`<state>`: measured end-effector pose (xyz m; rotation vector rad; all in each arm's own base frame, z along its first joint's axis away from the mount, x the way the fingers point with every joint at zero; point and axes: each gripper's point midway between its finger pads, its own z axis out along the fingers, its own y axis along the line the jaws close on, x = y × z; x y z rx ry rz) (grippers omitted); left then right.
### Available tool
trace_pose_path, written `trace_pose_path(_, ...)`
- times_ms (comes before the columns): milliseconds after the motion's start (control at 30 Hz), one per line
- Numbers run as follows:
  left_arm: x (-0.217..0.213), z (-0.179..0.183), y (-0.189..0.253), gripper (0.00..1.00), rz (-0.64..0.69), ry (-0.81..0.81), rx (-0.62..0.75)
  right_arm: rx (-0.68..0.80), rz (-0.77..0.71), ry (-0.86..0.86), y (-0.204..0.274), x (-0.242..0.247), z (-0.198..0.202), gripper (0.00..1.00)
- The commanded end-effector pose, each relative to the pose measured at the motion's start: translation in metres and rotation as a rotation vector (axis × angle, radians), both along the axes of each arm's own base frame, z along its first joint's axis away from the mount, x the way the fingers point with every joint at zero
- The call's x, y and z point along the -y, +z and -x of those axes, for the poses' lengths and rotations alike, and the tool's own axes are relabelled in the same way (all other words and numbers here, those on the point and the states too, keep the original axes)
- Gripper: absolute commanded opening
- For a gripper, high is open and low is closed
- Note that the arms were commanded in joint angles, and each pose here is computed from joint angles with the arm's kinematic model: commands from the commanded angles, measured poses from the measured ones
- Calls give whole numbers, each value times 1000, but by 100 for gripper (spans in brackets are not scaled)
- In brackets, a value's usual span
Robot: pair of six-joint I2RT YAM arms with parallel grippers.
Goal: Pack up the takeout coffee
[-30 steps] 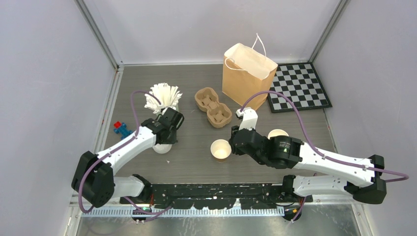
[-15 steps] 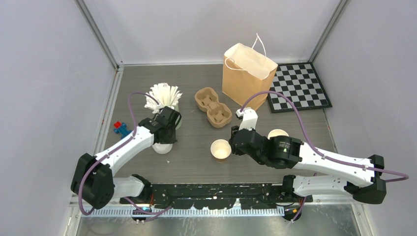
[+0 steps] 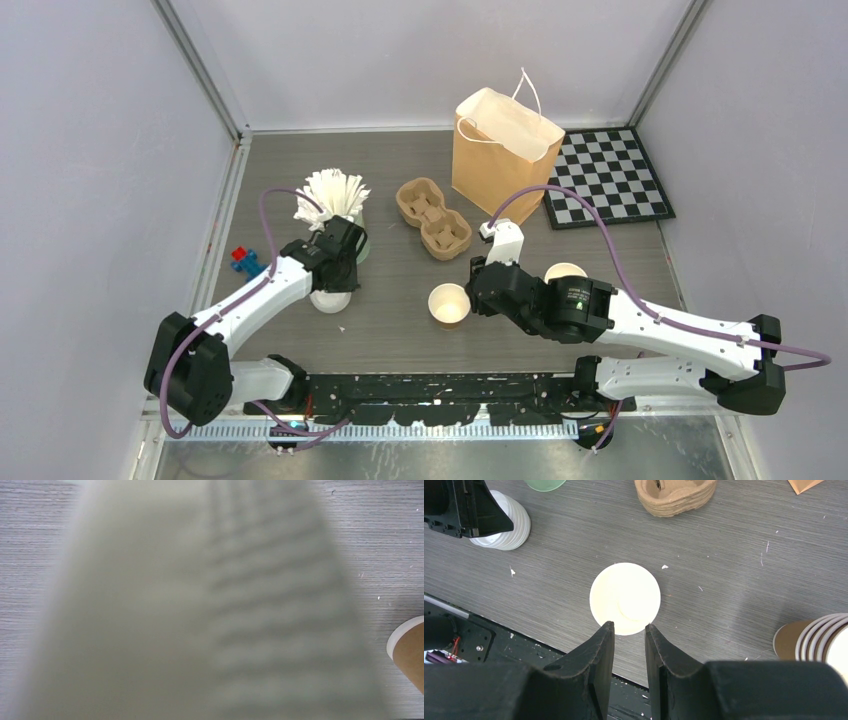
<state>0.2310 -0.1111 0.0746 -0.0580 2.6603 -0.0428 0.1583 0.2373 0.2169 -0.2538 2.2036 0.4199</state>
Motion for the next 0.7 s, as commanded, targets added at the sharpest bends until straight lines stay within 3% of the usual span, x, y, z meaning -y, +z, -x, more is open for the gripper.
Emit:
trace_pose_path(0,5,-5,10,13,28,-14,22,8,-33,-16,7,-4,-3,34)
trace_pose_path(333,6,-7,15,17,34,-21,19,8,-22,-13,5,-6,-3,34)
trace_pose_path(667,7,-8,17,6,39,-27,16,0,-15,-8,2,-10,-3,34)
